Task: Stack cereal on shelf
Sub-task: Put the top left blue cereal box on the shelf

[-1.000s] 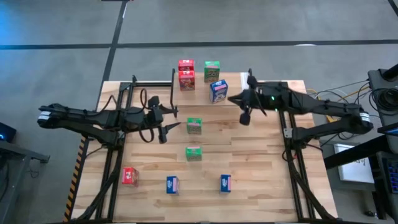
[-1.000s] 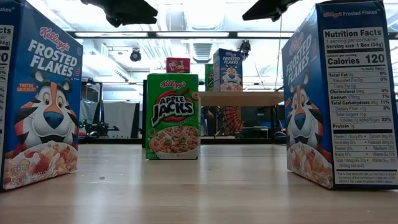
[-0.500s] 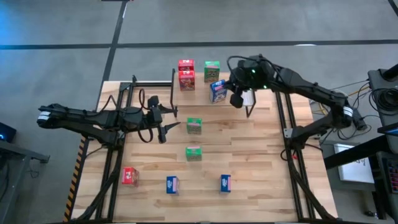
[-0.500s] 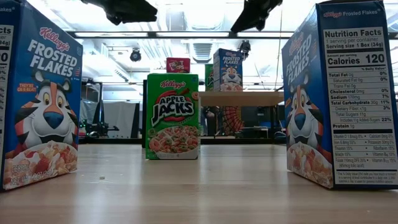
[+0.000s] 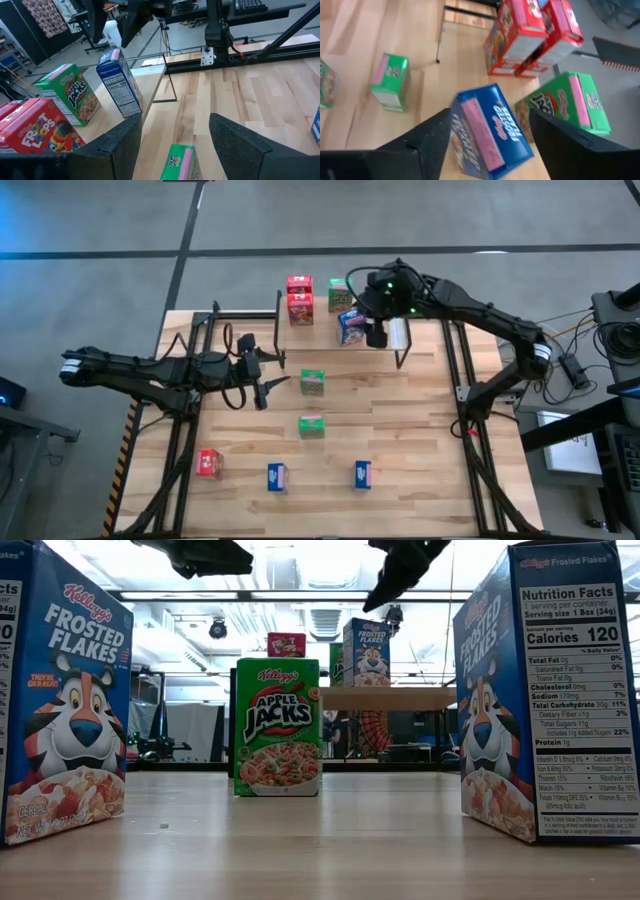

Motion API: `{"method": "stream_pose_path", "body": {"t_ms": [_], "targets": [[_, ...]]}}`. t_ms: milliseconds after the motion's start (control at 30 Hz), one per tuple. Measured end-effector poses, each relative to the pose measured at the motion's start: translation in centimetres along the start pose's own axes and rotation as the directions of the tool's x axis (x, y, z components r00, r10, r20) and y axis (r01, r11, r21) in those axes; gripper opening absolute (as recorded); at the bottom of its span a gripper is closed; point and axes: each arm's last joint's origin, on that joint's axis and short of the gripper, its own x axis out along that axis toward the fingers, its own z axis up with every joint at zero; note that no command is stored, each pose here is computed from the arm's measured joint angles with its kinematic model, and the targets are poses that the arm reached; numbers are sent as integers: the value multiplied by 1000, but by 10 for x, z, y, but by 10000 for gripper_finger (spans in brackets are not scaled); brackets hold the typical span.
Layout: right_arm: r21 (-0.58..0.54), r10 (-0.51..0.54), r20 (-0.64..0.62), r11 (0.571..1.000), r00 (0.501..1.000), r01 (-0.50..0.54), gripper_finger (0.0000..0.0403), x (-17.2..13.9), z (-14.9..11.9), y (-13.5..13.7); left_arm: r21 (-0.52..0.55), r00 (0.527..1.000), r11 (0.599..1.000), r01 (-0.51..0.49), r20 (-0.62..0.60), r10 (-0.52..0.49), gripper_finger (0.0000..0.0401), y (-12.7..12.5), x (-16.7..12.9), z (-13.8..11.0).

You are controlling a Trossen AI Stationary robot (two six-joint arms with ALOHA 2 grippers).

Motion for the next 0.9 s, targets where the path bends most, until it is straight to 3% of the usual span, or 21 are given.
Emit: {"method": "stream_pose_path", "body": {"t_ms": [233,900], "targets": [[28,25,-35,999,999,-24,279,8,-11,-12,0,1000,1000,-1,-1,1,215,0,0,0],[51,112,-63,993,992,-109,251,26,-21,-17,21,1000,1000,2,-13,-1,215,-1,3,-2]]}}
